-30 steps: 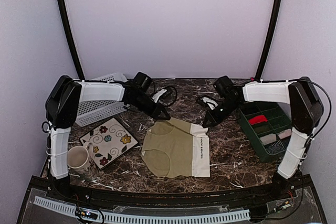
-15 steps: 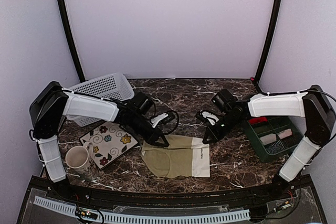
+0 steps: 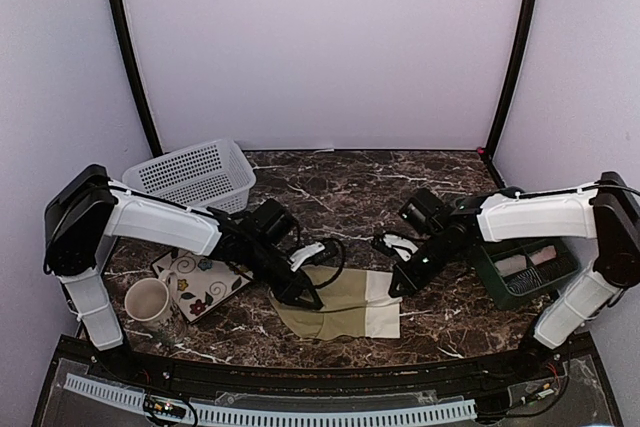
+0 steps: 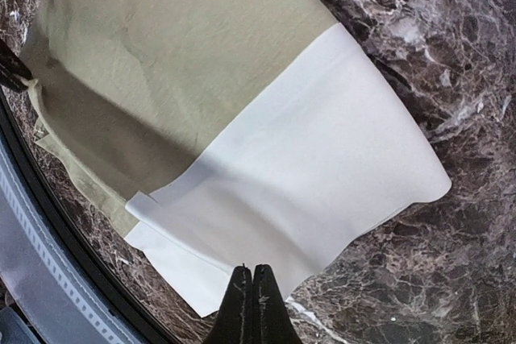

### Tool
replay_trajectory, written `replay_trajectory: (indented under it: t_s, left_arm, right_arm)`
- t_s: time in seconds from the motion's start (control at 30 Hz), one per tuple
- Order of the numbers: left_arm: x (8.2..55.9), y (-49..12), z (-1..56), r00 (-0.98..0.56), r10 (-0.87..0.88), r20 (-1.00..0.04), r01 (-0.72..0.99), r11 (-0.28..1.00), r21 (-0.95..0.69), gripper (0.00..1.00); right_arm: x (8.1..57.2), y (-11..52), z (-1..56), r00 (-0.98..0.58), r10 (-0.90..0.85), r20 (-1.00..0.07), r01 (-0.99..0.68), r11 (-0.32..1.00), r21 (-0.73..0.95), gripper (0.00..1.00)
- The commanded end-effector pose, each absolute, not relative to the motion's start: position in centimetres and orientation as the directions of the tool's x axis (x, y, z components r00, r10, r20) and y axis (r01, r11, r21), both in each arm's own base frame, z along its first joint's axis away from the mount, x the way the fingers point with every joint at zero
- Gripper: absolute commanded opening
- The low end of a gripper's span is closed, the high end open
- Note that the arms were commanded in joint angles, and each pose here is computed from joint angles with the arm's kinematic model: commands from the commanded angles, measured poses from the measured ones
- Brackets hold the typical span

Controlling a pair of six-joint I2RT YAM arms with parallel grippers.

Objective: Roll the underwear
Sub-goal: Fold the underwear at the center of the board.

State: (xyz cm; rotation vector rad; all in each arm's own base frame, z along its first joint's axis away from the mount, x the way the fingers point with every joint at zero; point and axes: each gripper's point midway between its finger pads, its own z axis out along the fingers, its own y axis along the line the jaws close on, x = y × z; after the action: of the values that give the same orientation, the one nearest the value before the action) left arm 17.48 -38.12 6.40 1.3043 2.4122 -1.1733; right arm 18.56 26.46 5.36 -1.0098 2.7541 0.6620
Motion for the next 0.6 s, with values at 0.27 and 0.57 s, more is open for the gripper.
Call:
replay_trajectory:
  t_s: [0.27,0.57]
  left_arm:
    - [15.2,-38.2,7.1,-0.591,0.646,-0.483,0.773,0.281,-0.569,0.00]
    - [13.9,-38.2,6.4,-0.584,0.667,-0.463,0.766,0.264,-0.586,0.00]
  right_arm:
    - [15.4,26.4,5.3,-0.773,-0.599,-0.210,-0.630,0.685,0.366,0.00]
    - [14.1,26.3,4.4,-0.769,-0.614,-0.178,-0.631,0.684,0.365,0.00]
